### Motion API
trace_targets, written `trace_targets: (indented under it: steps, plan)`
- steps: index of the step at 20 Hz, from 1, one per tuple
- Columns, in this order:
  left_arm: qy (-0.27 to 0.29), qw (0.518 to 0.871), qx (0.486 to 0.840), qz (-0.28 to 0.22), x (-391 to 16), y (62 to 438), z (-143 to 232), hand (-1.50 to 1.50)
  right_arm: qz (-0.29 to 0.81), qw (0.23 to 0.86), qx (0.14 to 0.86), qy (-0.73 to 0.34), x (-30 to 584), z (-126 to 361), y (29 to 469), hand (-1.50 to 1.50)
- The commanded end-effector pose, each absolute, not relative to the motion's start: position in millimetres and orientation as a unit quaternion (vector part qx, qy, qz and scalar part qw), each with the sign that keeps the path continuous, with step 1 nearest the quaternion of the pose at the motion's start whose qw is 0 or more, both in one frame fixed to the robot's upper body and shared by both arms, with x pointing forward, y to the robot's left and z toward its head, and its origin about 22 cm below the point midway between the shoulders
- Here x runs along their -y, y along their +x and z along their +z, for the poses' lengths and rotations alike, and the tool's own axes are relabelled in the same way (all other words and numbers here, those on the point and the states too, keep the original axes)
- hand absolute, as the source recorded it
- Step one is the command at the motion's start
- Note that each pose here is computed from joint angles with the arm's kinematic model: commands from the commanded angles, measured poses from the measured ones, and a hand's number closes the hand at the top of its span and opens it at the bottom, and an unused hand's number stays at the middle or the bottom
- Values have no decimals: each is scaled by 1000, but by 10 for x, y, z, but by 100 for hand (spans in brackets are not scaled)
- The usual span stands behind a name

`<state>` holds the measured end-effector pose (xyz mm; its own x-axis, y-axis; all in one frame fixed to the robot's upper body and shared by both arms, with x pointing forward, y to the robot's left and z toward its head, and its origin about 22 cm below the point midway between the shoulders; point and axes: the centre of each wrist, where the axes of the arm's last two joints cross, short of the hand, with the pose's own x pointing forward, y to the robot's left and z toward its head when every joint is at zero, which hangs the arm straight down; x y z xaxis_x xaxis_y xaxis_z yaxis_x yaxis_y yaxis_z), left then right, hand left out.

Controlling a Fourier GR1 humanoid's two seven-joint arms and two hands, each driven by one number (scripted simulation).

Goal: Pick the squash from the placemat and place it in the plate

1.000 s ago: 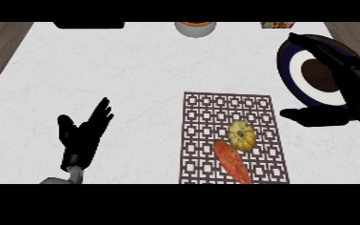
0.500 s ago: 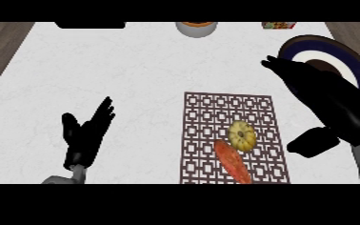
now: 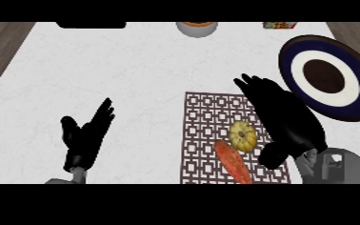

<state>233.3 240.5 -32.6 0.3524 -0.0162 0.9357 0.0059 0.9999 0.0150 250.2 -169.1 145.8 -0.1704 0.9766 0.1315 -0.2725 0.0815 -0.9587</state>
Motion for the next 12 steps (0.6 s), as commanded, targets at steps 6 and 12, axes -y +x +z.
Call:
trace_targets:
  steps: [6,12]
  plan:
    - [1,833,554,5,-2335,2352,-329,0,597,569,455,-336,1366,1089,2278,-150]
    - [0,827,563,-4,-2248,2306,-424,0,598,573,453,-331,1306,987,2352,-150]
